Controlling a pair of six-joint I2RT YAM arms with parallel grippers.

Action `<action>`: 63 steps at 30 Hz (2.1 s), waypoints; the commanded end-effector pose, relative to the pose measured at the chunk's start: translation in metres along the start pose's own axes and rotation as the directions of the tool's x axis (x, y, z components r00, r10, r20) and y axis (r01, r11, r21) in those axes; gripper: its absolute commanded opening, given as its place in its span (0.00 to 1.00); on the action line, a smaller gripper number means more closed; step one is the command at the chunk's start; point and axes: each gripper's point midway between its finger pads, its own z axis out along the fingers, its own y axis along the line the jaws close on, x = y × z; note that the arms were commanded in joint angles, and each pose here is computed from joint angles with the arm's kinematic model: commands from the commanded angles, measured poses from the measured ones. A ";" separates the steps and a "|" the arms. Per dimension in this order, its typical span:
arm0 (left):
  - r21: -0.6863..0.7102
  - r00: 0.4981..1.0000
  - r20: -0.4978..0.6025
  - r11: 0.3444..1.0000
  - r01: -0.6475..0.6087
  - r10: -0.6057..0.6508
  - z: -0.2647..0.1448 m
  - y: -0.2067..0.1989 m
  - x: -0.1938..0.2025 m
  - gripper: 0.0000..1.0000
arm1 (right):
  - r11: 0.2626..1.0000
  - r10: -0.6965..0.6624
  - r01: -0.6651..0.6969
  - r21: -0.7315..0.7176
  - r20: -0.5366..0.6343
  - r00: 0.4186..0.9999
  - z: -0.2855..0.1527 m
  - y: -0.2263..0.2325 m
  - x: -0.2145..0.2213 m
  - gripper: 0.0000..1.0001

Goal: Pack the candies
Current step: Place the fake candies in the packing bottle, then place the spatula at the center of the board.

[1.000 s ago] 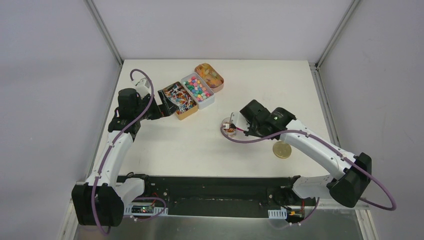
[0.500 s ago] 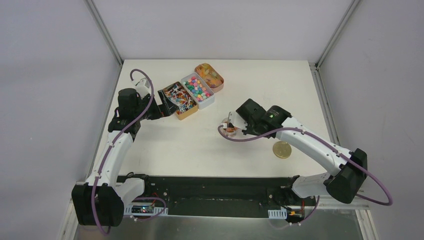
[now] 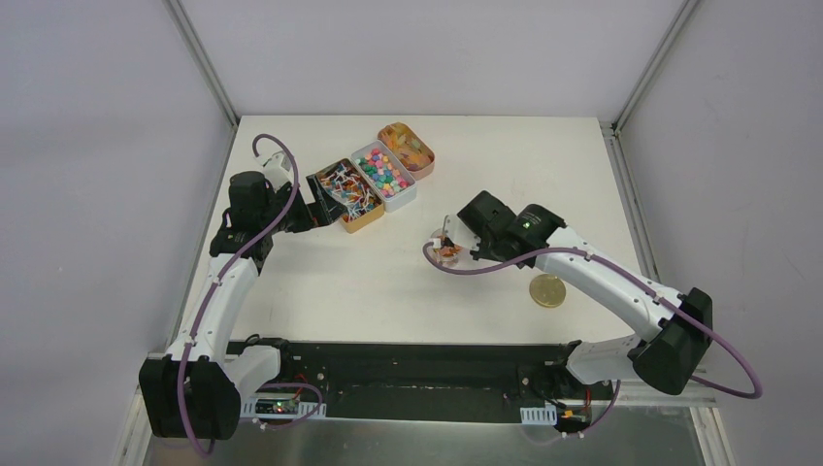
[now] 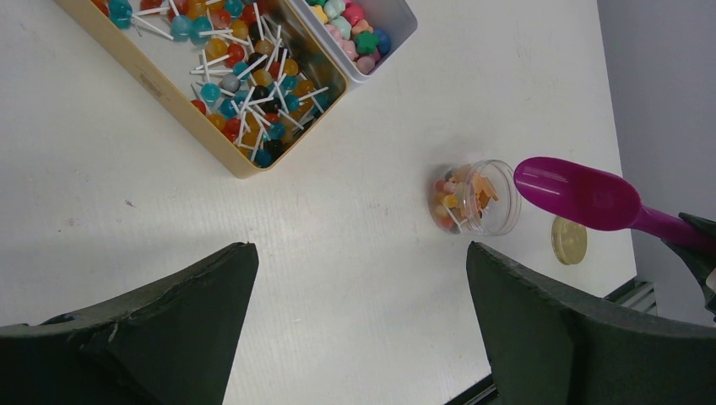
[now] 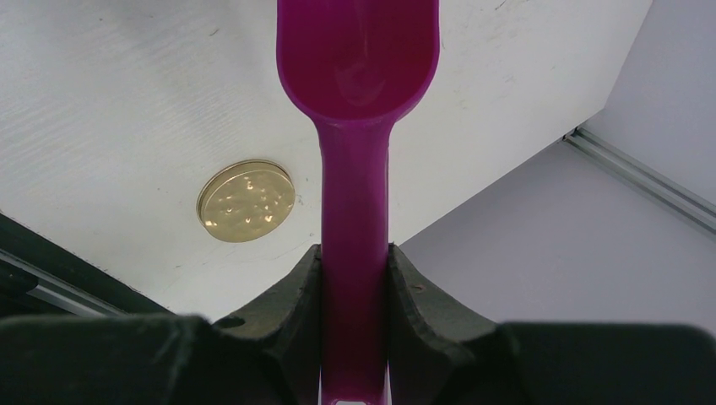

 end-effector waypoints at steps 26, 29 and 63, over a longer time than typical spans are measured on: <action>0.022 0.999 0.037 0.999 -0.027 0.026 -0.005 -0.005 -0.007 0.99 | 0.473 0.817 -0.875 0.099 0.322 0.478 0.112 -0.114 0.092 0.00; 0.023 0.999 0.035 0.999 -0.026 0.025 -0.005 -0.005 -0.006 0.99 | 0.421 0.860 -0.904 0.080 0.282 0.425 0.132 -0.100 0.107 0.00; 0.030 0.999 0.026 0.999 -0.021 0.020 -0.003 -0.006 -0.006 0.99 | 0.224 0.950 -0.973 0.059 0.211 0.232 0.178 -0.069 0.145 0.63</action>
